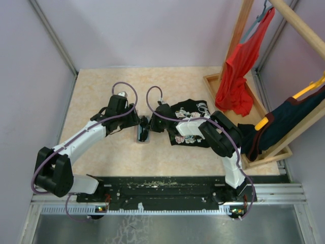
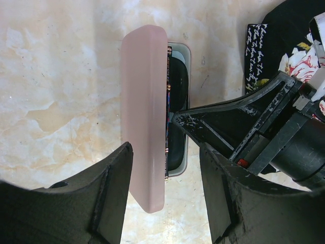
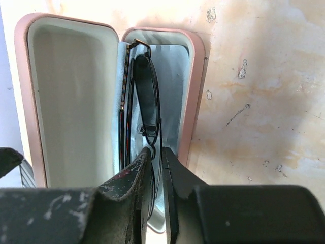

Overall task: Organize the sunglasses
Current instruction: Place the sunglasses in the sunglasses case.

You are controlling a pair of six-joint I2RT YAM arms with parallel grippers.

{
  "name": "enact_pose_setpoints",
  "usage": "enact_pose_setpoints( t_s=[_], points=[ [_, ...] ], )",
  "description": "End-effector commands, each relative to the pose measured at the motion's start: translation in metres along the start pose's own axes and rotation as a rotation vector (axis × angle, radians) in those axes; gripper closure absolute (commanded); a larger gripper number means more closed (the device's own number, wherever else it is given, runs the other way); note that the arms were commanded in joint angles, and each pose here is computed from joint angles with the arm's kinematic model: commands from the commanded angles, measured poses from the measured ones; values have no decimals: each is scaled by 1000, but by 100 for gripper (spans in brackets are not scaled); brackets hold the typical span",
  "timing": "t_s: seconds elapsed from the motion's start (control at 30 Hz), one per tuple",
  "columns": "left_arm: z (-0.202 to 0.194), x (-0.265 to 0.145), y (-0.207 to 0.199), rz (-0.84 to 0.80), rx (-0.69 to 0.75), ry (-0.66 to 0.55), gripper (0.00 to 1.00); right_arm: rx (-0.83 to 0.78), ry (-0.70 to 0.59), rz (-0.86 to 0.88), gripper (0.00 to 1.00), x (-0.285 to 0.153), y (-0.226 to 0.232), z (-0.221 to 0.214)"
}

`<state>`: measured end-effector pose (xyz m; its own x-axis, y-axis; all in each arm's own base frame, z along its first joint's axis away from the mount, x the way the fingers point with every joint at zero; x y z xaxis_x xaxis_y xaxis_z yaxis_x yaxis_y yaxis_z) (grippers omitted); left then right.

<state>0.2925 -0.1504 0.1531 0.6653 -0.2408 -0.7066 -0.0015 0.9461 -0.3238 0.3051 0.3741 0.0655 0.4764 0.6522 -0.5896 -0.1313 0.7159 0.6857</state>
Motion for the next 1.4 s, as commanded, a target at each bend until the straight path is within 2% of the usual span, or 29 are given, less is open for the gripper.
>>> enact_pose_setpoints(
  t_s=[0.0, 0.13, 0.53, 1.37],
  points=[
    [7, -1, -2, -17, 3, -16, 39, -43, -60, 60, 83, -7, 28, 18],
    [7, -1, -3, -18, 5, -15, 39, -55, -72, 56, 76, -10, 31, 22],
    [7, -2, -2, -17, 5, -16, 39, -94, -101, 16, 68, -21, 30, 28],
    [6, -2, -3, -22, 8, -16, 39, -177, -132, -49, 66, -35, 31, 40]
  ],
)
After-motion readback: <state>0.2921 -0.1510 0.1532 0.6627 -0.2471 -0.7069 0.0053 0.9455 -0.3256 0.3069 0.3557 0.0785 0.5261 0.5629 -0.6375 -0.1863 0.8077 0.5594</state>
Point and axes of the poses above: each gripper's point midway between its finger pads, its own x axis out along the fingers, its own y axis along the line the jaws close on, z = x × y, the point moved 5 cm from there along -x, back along the fingers, and after that the axes turned 2 degrees about x, right-handed, at the moved point
